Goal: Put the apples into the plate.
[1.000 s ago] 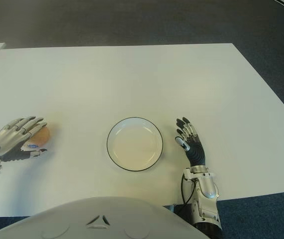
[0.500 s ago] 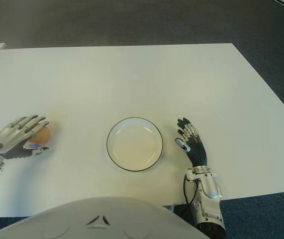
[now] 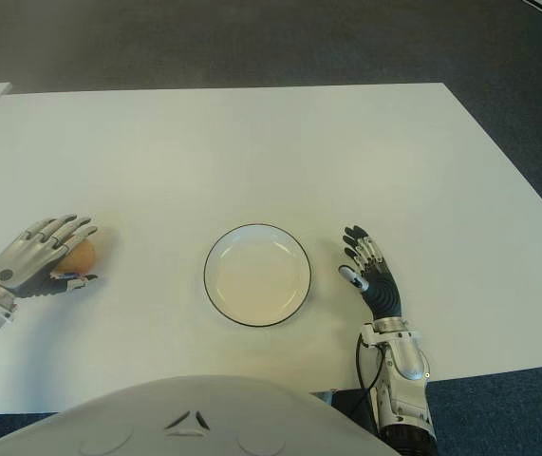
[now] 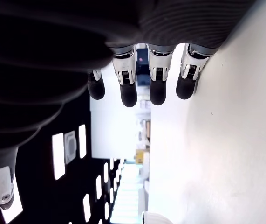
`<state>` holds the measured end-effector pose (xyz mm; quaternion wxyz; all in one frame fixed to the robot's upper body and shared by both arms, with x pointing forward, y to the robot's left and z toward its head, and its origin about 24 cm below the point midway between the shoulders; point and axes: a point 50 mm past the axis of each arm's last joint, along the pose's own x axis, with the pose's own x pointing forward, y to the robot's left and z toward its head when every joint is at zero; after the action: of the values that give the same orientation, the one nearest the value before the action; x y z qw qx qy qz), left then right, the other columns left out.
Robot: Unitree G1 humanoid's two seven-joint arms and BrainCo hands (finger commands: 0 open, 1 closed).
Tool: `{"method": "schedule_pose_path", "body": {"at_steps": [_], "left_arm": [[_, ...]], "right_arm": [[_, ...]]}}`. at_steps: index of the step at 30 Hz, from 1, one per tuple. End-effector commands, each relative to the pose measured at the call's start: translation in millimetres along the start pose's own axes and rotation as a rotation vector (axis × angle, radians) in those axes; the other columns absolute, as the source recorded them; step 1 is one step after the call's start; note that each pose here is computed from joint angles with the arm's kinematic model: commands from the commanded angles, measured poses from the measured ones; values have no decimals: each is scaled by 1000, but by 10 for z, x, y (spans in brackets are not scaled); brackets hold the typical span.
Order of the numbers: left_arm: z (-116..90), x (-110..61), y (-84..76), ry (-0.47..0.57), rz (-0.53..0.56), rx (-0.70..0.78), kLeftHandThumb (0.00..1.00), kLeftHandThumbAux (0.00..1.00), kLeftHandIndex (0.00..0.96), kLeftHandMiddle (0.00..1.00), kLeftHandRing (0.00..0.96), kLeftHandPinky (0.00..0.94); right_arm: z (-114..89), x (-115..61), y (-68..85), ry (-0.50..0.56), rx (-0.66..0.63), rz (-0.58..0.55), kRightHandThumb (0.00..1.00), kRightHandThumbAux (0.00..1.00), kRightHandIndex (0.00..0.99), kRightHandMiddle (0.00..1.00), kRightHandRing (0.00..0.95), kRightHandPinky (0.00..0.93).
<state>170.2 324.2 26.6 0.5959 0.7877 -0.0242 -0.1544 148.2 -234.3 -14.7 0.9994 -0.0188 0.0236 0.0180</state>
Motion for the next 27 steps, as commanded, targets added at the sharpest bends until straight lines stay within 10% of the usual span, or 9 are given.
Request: {"method": "schedule_pose_path", "body": {"at_steps": [1,27], "left_arm": [[33,-24,-127,-1,-61,0,292,284,53,0,0,23],[73,33,-387,45,-97,2,325,305,97,56,39,100]], "right_arm": [[-195,-137,-9,118,36,-14,196,545,40,123,88,69],[-166,-185,-108,107,42,-42,221,555,53,131,98,96]]}}
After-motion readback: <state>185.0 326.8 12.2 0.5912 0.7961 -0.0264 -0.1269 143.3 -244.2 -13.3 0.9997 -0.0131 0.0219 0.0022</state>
